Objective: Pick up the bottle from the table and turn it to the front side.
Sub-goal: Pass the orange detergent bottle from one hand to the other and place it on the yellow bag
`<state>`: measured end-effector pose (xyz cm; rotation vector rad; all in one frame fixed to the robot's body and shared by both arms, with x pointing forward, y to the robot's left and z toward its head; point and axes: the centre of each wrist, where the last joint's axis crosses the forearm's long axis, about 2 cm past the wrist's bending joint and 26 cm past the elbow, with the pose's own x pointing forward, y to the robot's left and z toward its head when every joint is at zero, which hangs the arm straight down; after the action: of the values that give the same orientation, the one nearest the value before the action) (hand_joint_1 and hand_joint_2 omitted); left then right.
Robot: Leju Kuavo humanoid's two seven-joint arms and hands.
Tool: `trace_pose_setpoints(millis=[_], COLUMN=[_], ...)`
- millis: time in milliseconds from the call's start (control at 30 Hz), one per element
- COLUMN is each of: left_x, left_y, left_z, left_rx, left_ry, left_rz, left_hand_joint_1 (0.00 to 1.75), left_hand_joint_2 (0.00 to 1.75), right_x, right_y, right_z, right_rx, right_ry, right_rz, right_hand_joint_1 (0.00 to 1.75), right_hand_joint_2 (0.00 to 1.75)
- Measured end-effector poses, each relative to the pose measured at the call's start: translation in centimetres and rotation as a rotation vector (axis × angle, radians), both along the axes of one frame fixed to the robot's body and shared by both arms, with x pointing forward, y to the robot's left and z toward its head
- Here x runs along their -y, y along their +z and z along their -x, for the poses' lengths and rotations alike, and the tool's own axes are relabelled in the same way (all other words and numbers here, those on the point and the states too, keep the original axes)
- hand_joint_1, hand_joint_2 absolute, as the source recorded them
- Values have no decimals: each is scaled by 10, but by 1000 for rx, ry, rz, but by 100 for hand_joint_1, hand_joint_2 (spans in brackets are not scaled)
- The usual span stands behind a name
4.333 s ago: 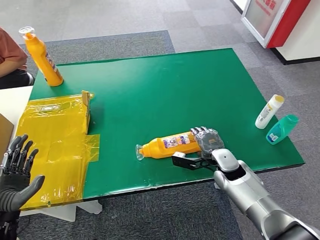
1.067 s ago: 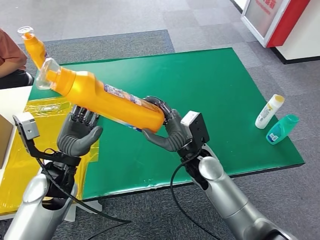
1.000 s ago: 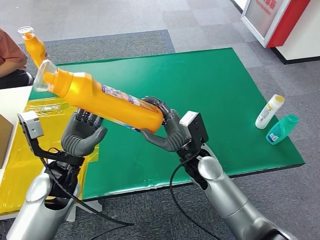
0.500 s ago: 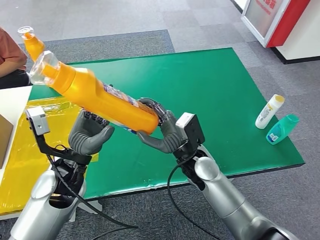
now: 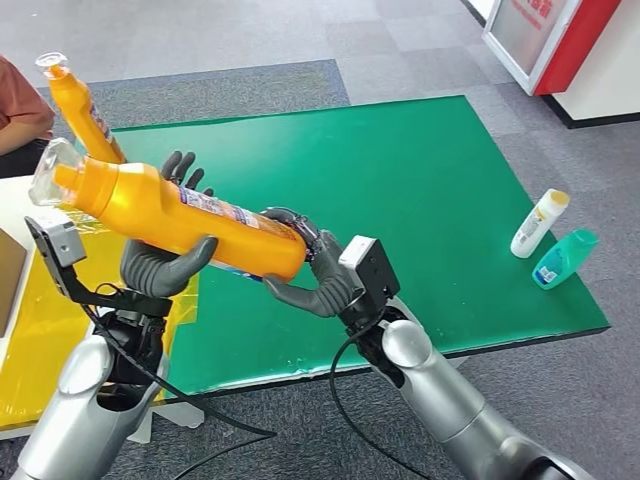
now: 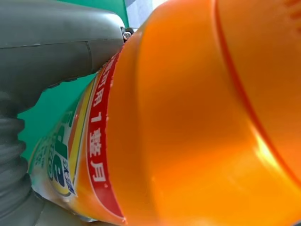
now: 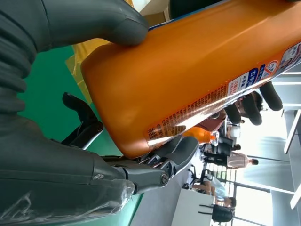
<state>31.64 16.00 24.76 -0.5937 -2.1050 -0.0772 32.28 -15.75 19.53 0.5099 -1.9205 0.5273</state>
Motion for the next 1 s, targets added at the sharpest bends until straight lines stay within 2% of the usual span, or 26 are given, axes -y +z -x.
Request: trace_pose_setpoints(millis=[100,133,233,267,633,667,767,800,1000], left_x=[-1,-1,-1,-1,-3,-3,-3,-4,-9], left_y=[1,1,1,1,1,1,1,1,0], left_z=[0,0,0,0,0,0,0,0,-2], left_rx=[4,7,12,12,12,12,12,11,24], left_ry=[10,16,30,31,34,35,31,28,60], left_rz=[2,3,7,8,12,12,17,19,-12], left_hand_joint_1=[0,13,144,175,175,175,175,175,175], left_hand_joint_2=[175,175,175,175,175,175,175,175,175], right_x=[-1,-2,-3,-3,-4,-4,-5,-5,-6], right_y=[0,-1,-1,-1,-4,-4,-5,-5,-7], right_z=[1,1,2,2,2,2,3,3,4], right_rx=[0,-1,-1,-1,-8,-8,-9,-9,-17], right_ry=[6,8,13,14,18,20,26,27,24], right_rz=[2,4,6,7,12,12,15,15,11], right_hand_joint_1=[175,175,175,175,175,168,38,1,0], right_hand_joint_2=[175,175,175,175,175,175,175,175,175])
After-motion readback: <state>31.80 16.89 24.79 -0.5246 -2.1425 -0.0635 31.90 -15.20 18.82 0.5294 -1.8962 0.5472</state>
